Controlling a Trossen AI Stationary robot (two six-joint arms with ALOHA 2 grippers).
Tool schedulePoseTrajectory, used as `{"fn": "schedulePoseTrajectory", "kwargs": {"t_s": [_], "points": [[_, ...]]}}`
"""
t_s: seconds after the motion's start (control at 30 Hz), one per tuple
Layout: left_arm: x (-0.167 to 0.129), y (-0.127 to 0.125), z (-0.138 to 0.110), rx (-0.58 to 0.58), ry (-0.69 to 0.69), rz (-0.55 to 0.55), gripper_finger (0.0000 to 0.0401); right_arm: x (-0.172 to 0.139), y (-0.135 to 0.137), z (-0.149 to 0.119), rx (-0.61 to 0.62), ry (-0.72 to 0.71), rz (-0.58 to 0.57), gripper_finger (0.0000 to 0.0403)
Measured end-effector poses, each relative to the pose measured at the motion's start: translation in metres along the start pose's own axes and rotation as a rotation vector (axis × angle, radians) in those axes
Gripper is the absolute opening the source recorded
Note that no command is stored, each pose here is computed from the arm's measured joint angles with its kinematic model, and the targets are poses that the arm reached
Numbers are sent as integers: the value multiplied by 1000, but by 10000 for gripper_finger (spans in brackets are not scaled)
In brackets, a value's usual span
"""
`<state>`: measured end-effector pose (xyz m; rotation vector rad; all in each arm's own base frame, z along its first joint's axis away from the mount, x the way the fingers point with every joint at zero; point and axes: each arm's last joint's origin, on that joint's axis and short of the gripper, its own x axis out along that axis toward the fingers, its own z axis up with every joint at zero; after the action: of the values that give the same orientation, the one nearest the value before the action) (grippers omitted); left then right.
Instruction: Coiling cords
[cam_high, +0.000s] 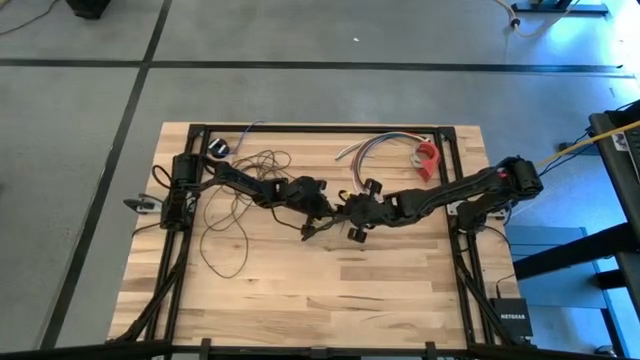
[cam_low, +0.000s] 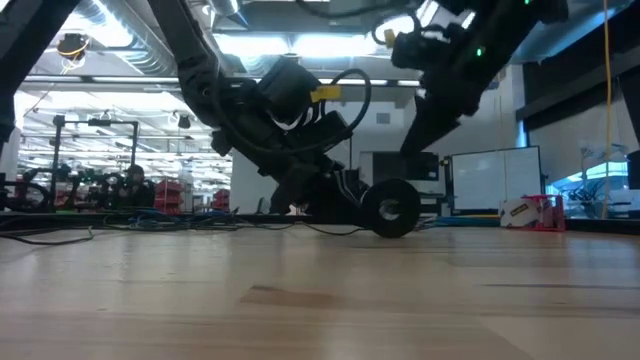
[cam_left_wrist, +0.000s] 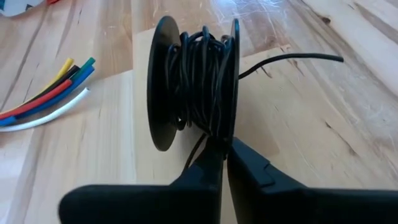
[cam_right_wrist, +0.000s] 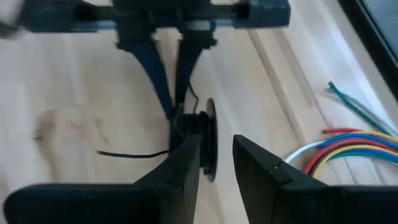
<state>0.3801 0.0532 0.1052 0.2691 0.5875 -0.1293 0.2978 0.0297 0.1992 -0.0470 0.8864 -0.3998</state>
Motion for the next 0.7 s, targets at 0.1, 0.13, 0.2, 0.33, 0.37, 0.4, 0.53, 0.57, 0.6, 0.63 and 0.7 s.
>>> {"fn": "schedulePoseTrajectory", "kwargs": {"t_s": [0.1,0.13,0.2,0.33,0.37,0.4,0.53,0.57,0.6,0.63,0.7], "points": [[0,0,0,1,-2,-1,3,8,-6,-5,12,16,14,101],[0,0,0,1,-2,-1,3,11,-8,-6,19,18,29,100],[0,0,0,1,-3,-1,6,15,-11,-6,16,23,42,94],[0,0,1,2,-4,-1,9,25,-16,-6,5,48,93,69],[0,0,1,2,-4,-1,7,27,-17,-7,2,56,108,61],[0,0,1,1,-4,-1,6,29,-18,-7,-1,63,110,54],[0,0,1,2,-8,0,4,35,-19,-9,-26,79,75,19],[0,0,1,1,-9,1,5,35,-19,-10,-30,79,77,12],[0,0,1,-2,-9,1,8,35,-19,-9,-31,77,79,8],[0,0,1,-8,-9,0,12,35,-19,-9,-31,77,76,8],[0,0,1,-28,-8,1,22,35,-19,-10,-23,80,79,11]]}}
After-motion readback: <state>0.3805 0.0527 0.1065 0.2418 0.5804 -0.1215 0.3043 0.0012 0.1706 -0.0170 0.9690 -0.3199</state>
